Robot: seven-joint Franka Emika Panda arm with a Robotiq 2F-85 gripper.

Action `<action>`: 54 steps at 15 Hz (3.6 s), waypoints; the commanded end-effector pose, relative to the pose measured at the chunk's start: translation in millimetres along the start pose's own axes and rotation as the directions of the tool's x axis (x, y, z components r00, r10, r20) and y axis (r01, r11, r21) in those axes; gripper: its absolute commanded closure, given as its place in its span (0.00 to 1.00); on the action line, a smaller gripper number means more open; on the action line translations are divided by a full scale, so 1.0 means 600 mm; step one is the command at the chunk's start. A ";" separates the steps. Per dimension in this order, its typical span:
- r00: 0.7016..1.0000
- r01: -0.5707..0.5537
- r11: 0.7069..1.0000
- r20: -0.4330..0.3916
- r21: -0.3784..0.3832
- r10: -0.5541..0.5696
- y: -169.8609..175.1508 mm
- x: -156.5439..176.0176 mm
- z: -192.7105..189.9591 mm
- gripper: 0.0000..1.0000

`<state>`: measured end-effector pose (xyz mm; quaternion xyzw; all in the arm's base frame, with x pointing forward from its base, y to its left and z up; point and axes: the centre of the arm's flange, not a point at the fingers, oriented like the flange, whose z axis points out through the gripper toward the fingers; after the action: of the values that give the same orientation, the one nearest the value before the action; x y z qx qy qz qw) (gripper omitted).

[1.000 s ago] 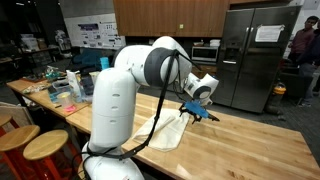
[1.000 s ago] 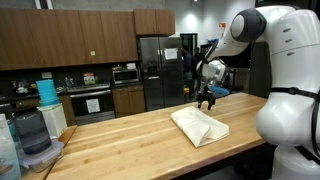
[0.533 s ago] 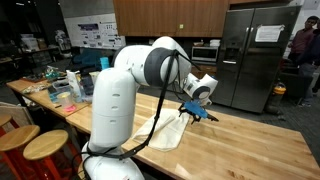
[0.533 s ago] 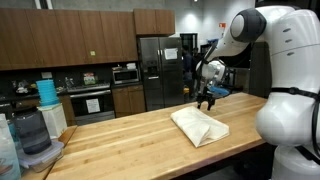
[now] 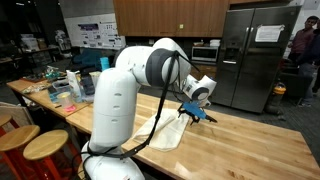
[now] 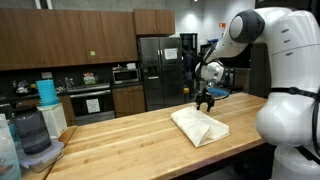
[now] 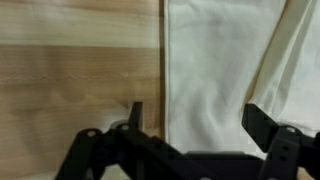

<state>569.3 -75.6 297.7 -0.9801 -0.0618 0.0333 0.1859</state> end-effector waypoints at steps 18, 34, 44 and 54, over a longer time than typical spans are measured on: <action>0.999 -0.041 0.999 0.013 0.006 0.041 -0.002 0.002 0.013 0.99; 0.995 -0.022 0.997 -0.100 -0.079 0.014 -0.144 -0.045 -0.055 0.99; 0.934 -0.157 0.982 -0.339 -0.107 0.112 -0.456 -0.161 0.004 0.99; 0.919 -0.168 0.919 -0.394 -0.358 0.015 -0.622 -0.289 0.158 0.99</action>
<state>367.1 263.5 374.0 -0.9856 0.0219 -0.1630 0.0381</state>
